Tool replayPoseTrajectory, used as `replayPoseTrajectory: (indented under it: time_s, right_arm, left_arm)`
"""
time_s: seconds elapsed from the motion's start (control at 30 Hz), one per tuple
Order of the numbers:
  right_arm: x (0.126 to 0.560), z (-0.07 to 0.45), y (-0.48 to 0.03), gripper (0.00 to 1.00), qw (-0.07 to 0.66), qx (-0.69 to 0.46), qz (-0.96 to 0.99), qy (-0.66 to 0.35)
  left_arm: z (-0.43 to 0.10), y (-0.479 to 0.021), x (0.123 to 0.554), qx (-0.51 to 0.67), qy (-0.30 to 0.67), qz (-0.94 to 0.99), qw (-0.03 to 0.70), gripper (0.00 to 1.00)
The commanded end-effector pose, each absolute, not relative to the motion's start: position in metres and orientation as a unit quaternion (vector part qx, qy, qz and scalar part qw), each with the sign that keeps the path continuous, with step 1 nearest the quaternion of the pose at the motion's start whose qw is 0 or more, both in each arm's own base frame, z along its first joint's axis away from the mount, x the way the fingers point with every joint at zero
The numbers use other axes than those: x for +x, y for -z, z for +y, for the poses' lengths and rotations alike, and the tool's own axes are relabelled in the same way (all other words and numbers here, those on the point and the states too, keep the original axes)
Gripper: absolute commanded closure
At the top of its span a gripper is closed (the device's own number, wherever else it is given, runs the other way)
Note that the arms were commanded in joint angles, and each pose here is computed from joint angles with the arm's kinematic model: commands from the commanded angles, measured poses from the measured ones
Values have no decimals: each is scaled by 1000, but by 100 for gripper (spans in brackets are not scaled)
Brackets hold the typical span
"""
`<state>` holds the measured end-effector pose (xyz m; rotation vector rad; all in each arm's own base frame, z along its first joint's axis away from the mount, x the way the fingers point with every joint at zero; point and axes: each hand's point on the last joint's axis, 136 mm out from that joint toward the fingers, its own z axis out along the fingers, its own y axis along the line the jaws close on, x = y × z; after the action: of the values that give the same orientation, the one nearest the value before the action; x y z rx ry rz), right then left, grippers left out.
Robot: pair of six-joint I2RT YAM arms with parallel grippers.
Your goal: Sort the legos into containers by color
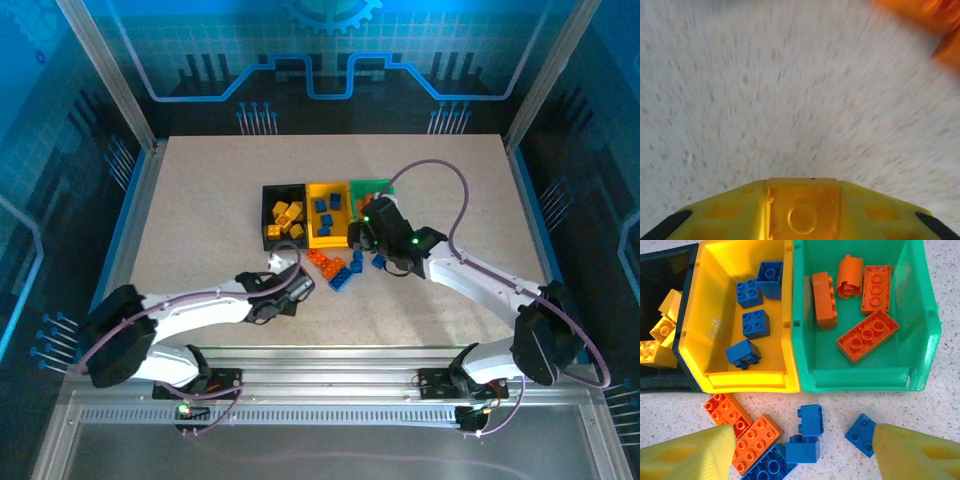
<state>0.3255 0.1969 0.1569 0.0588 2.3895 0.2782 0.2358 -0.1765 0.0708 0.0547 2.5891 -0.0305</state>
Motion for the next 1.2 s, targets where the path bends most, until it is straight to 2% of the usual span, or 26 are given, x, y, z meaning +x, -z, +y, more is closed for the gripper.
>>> replayPoseTrajectory:
  time_s: [0.0, 0.1, 0.23, 0.43, 0.6, 0.67, 0.77, 0.97, 1.07, 1.17]
  right_arm:
    - [324, 192, -162, 26, 370, 42, 920, -120]
    - [321, 190, -156, 26, 363, 44, 923, -118]
    - [315, 187, -148, 26, 354, 45, 927, -116]
    - [305, 184, -147, 26, 350, 40, 929, -118]
    - [293, 180, -141, 25, 342, 34, 932, -116]
    - [287, 179, -137, 25, 336, 30, 935, -112]
    - [278, 177, -129, 23, 324, 24, 939, -110]
    - [267, 176, -111, 14, 299, 25, 947, -111]
    - [269, 172, -100, 10, 295, 39, 949, -102]
    - [279, 164, -90, 11, 290, 62, 950, -94]
  left_arm:
    - [-176, -127, 279, -16, 51, 941, 333, 62]
    - [-172, -152, 319, -49, 72, 929, 360, 62]
    - [-170, -163, 371, -59, 43, 922, 380, 62]
    - [-156, -148, 425, -71, -11, 921, 382, 64]
    - [-144, -129, 451, -88, -32, 928, 360, 62]
    - [-143, -125, 457, -86, -45, 930, 355, 57]
    - [-141, -118, 463, -90, -52, 934, 342, 42]
    - [-150, -143, 461, -104, -2, 929, 356, 2]
    - [-161, -172, 452, -109, 53, 919, 375, 1]
    - [-178, -200, 431, -100, 111, 907, 394, 1]
